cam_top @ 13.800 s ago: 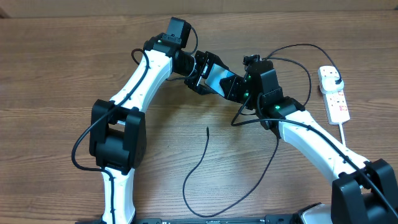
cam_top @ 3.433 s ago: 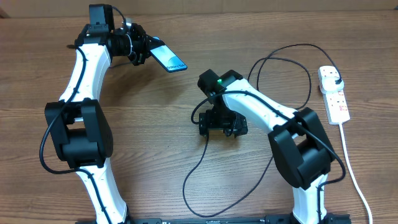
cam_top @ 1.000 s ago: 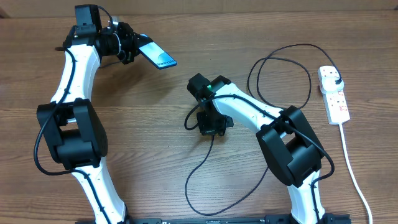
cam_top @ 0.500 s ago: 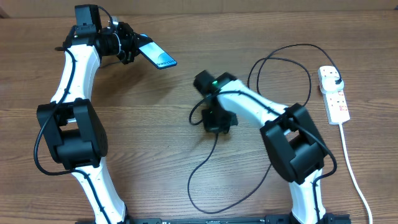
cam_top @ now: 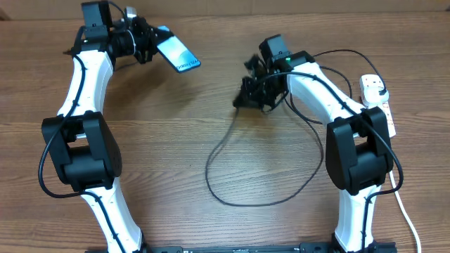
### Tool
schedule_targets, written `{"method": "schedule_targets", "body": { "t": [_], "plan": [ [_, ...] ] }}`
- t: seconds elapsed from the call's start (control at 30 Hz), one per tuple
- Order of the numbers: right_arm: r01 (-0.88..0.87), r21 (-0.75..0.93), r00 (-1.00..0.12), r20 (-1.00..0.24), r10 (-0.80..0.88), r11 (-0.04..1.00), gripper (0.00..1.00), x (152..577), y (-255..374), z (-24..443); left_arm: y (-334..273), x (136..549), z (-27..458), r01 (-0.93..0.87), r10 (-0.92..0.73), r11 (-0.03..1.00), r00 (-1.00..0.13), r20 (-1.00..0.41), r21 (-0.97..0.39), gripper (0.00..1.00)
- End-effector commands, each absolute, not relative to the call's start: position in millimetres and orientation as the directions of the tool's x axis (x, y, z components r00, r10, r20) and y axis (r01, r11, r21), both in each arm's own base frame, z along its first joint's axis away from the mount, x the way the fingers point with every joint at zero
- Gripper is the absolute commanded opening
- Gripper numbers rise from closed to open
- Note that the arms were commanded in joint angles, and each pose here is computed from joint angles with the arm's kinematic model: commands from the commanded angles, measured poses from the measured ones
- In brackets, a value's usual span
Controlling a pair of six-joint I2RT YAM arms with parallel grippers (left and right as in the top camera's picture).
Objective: Plug charger to phone and switch on socket
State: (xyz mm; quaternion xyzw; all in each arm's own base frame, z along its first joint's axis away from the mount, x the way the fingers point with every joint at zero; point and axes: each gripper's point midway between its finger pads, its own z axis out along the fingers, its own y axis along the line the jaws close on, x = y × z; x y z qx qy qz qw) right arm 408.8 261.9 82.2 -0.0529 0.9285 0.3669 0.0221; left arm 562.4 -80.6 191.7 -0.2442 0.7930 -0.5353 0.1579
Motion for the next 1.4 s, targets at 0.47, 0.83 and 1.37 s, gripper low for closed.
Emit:
{"method": "schedule_targets", "body": {
  "t": [0.47,0.83,1.37],
  "plan": [
    [-0.427,0.904,-0.87,-0.42,-0.257,-0.031,0.04,396.4,313.7,214.4,-104.8,555.3,275.1,0.1,-0.363,0.128,-0.921,-0.141,-0.987,0.04],
    [-0.484,0.858,-0.81,-0.514,-0.28,-0.175,0.04,390.5,314.6,240.4,-110.3,551.0,292.6,0.182,-0.323,0.104,-0.924,-0.206,-0.978,0.04],
    [-0.489,0.857,-0.812,-0.515,-0.275,-0.163,0.04,402.8,320.9,262.6,-124.7,558.3,311.9,0.211,-0.357,0.079,-0.906,-0.225,-0.974,0.04]
  ]
}}
